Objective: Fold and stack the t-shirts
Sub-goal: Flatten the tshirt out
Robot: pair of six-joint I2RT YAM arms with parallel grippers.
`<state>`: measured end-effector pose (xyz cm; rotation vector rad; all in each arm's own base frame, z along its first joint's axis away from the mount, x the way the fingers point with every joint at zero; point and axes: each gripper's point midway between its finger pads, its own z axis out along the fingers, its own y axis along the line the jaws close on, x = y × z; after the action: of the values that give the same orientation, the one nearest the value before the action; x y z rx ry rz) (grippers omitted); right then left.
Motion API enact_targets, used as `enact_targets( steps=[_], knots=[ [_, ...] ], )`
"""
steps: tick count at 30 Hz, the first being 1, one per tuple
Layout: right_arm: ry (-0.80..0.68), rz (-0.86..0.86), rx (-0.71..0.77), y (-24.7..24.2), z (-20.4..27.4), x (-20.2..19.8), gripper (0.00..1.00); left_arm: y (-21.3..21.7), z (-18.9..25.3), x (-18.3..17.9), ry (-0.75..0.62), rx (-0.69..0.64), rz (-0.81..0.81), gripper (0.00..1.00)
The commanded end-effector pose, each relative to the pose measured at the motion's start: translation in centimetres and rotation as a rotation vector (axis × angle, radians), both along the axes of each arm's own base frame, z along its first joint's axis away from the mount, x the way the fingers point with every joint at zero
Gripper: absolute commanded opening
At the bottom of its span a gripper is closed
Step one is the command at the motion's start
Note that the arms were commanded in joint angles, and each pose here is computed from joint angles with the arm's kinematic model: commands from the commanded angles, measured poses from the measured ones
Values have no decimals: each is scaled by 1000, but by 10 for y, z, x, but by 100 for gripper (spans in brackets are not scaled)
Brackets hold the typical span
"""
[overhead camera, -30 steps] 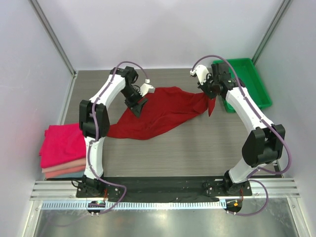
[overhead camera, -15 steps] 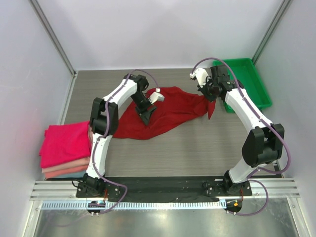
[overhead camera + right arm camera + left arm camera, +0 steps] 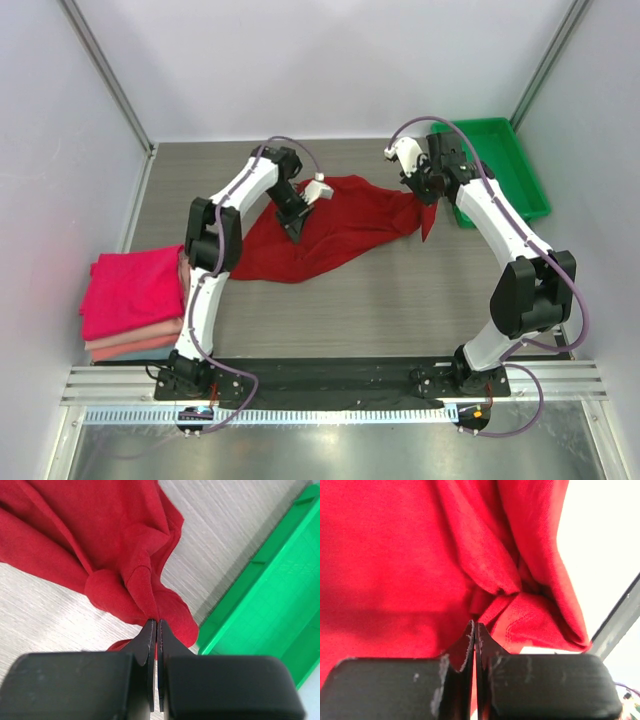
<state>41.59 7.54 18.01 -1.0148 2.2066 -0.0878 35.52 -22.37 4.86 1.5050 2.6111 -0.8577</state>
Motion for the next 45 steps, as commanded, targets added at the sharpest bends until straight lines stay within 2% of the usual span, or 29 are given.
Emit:
enact_targets(
  steps=[1,4,5,8,15,16,17,20,21,25,29,35,40,45],
  knots=[
    [-135,-17,12,-1,44,18,1,19,85,-8,2,-25,101,0],
    [-198,-28,11,-3,69,27,1,33,120,16,-125,-84,181,0],
    [-221,-32,14,-3,79,29,1,39,141,16,-179,-103,205,0],
    [-247,-38,17,-3,88,32,1,58,163,12,-250,-123,256,0],
    [-251,-64,29,-5,86,34,1,74,158,-27,-255,-117,296,1],
    [-245,-64,39,-3,85,32,1,72,154,-26,-255,-127,295,8],
    [-229,-62,39,-3,79,30,1,69,149,-26,-245,-128,289,29],
    [-210,-66,43,-3,72,24,1,53,129,-22,-177,-95,245,43],
    [-205,-65,47,-3,72,21,1,41,127,-24,-144,-110,226,43],
    [-184,-55,26,-8,65,5,1,9,96,-19,1,-118,210,44],
    [-138,-51,-50,-24,39,-19,1,-4,69,-10,22,-83,211,44],
    [-121,-64,-50,-31,30,-37,1,-10,38,-1,80,-40,227,42],
    [-116,-73,-49,-34,28,-35,1,-6,9,-5,120,43,230,42],
    [-118,-69,-34,-31,29,-30,1,5,-8,-5,101,130,250,40]
  ],
)
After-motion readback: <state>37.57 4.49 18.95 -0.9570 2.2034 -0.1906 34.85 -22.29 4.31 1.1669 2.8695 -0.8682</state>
